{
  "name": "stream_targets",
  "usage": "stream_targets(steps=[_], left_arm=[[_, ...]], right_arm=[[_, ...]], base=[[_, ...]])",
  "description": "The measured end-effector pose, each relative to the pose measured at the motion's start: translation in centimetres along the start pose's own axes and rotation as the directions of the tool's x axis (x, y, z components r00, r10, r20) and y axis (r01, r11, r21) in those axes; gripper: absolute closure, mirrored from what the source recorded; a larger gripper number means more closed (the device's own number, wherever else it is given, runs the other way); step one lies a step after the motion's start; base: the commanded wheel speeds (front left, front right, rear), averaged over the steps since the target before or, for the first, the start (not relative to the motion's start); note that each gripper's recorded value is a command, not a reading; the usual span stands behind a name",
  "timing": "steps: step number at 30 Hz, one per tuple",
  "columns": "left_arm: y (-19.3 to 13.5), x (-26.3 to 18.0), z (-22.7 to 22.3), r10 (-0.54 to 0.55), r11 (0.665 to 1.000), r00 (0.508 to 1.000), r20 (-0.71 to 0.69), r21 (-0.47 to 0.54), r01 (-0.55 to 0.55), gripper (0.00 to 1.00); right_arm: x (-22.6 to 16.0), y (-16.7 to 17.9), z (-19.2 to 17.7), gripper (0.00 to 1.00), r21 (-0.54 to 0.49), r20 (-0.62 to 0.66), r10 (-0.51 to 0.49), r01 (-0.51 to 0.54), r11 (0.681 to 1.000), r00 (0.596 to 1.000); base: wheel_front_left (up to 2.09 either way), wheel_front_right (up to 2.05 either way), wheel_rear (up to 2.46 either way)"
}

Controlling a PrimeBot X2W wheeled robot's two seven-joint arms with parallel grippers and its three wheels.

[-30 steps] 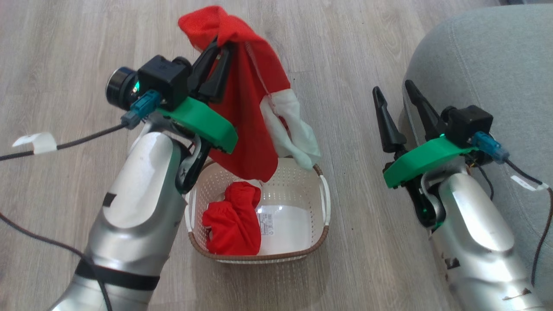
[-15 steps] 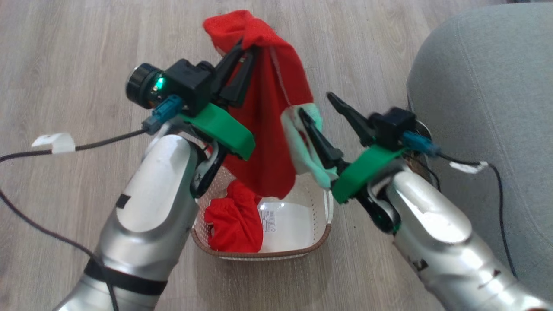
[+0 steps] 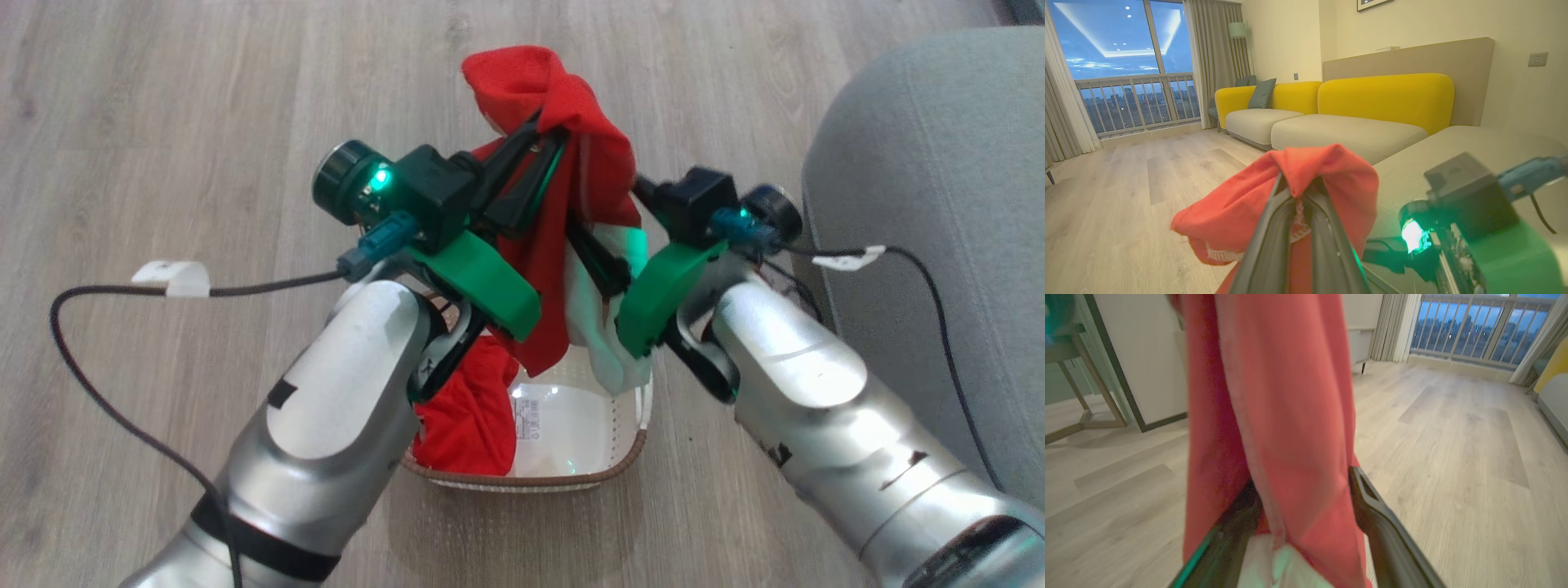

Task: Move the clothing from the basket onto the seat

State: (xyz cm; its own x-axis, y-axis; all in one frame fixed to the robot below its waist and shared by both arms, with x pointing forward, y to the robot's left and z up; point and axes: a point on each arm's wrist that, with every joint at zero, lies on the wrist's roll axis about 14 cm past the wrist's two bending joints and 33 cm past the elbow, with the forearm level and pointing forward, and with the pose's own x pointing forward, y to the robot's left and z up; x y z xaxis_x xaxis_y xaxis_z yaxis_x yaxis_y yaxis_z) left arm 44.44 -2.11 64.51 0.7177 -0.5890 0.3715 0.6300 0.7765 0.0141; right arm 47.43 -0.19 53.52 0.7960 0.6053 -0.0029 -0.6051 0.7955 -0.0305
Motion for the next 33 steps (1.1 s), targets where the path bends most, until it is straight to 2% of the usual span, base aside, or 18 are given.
stream_targets(steps=[2, 3, 4, 5, 6, 10, 14, 16, 17, 27, 33], left_arm=[[-0.1, -0.2, 0.0, -0.003, 1.0, 1.0, -0.004, 0.0, 0.003, 1.0], [-0.2, -0.3, -0.1, -0.002, 1.0, 1.0, -0.006, -0.002, 0.002, 1.0], [-0.1, -0.4, -0.1, 0.002, 1.0, 1.0, -0.008, 0.0, -0.002, 1.0], [0.0, -0.5, -0.1, 0.005, 1.0, 1.0, -0.01, 0.002, -0.005, 1.0], [0.1, -0.6, -0.1, 0.006, 1.0, 1.0, -0.01, 0.003, -0.006, 1.0], [0.1, -0.7, -0.4, 0.008, 1.0, 1.0, -0.018, 0.004, -0.008, 1.0], [0.3, -0.6, -0.9, 0.012, 1.0, 1.0, -0.026, -0.005, -0.013, 1.0], [0.4, -0.6, -1.2, 0.016, 1.0, 0.999, -0.029, -0.009, -0.016, 0.23], [0.5, -0.6, -1.5, 0.019, 1.0, 0.999, -0.036, -0.013, -0.019, 0.0], [-1.5, -0.2, -5.5, -0.043, 0.999, 0.992, -0.117, -0.018, 0.041, 0.0], [-4.0, 0.6, -7.7, -0.124, 0.992, 0.981, -0.147, -0.052, 0.117, 0.0]], right_arm=[[0.0, 0.5, -1.4, 0.02, 0.009, -0.045, 0.01, -0.009, 1.0, 0.999], [0.1, 0.8, -1.8, 0.2, 0.019, -0.055, 0.016, -0.015, 1.0, 0.998], [0.2, 1.1, -1.9, 0.57, 0.029, -0.058, 0.023, -0.021, 0.999, 0.998], [0.4, 1.4, -2.0, 0.88, 0.036, -0.059, 0.032, -0.03, 0.999, 0.998], [0.6, 1.7, -1.9, 1.0, 0.044, -0.057, 0.038, -0.036, 0.998, 0.998], [1.3, 2.0, -1.3, 1.0, 0.061, -0.038, 0.047, -0.044, 0.997, 0.998], [1.3, 0.7, -0.6, 1.0, 0.099, -0.009, 0.007, -0.006, 0.995, 1.0], [1.3, 0.4, -0.4, 1.0, 0.103, -0.002, -0.002, 0.002, 0.995, 1.0], [1.2, -0.1, -0.2, 1.0, 0.102, 0.005, -0.012, 0.011, 0.995, 1.0], [-2.2, -5.8, 1.6, 1.0, 0.132, 0.081, -0.177, 0.165, 0.977, 0.981], [-5.8, -9.7, 3.0, 1.0, 0.14, 0.133, -0.302, 0.284, 0.949, 0.944]], base=[[0.0, 0.0, 0.0], [0.0, 0.0, 0.0], [0.0, 0.0, 0.0], [0.0, 0.0, 0.0], [0.0, 0.0, 0.0], [0.0, 0.0, 0.0], [0.0, 0.0, 0.0], [0.0, 0.0, 0.0], [0.0, 0.0, 0.0], [0.0, 0.0, 0.0], [0.0, 0.0, 0.0]])
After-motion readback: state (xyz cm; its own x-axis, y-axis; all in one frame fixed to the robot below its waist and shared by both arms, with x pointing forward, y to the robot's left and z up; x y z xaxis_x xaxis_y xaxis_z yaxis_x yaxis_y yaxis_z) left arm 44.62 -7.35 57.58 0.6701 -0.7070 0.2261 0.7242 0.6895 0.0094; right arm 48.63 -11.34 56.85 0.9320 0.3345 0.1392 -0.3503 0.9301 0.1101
